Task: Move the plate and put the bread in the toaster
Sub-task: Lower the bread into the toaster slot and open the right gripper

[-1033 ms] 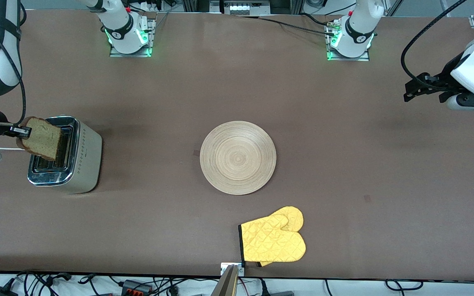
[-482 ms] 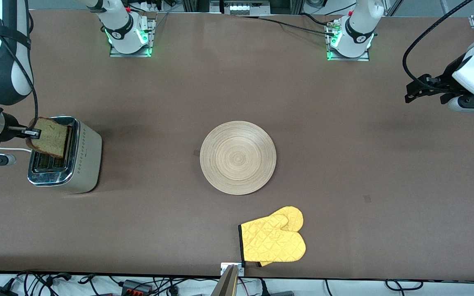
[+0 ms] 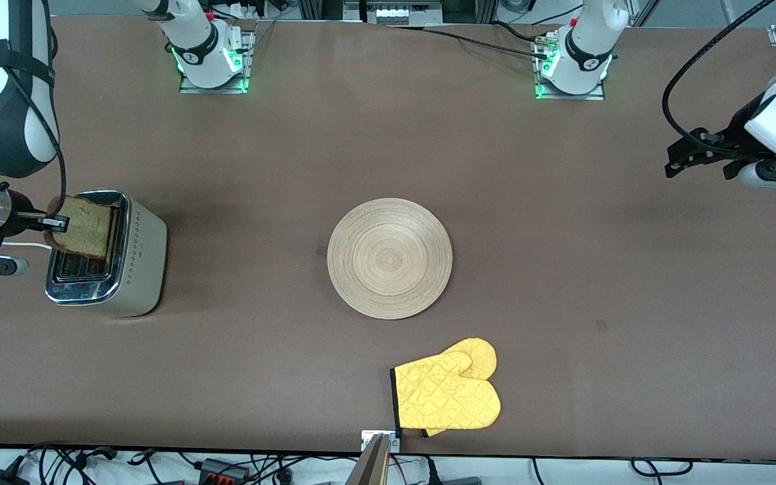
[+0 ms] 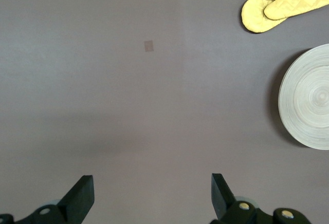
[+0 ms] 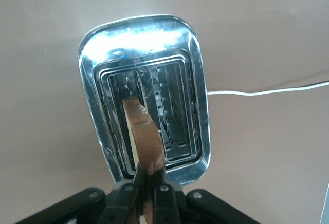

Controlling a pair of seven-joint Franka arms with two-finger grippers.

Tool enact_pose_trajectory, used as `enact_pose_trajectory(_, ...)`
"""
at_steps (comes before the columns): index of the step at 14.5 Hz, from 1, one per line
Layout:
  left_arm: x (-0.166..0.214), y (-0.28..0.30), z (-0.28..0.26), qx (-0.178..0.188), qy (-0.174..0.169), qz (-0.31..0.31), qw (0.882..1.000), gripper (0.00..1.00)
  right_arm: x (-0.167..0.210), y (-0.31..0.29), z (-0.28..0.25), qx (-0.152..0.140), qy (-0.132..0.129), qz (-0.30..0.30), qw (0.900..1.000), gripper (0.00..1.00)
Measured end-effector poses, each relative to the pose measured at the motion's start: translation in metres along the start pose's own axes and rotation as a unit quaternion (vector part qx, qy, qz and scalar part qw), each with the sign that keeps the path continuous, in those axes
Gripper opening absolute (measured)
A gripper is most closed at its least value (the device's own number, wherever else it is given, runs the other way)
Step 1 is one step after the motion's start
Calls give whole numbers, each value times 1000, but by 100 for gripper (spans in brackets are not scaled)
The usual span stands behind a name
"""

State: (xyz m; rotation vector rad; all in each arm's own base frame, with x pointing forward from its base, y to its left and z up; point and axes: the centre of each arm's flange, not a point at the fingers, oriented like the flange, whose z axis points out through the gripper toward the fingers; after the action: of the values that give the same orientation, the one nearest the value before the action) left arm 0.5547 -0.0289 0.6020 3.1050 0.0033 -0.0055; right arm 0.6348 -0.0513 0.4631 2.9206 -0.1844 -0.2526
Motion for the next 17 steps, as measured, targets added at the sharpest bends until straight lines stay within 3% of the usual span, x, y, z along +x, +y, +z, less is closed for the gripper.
enact_pose_trajectory(7, 9, 0, 4, -1, 18, 1, 1000, 100, 5, -1, 0, -1, 16, 0, 1000, 8)
enact_pose_trajectory(17, 9, -9, 10, 0, 9, -4, 1000, 100, 8, -1, -2, -1, 26, -1, 1000, 8)
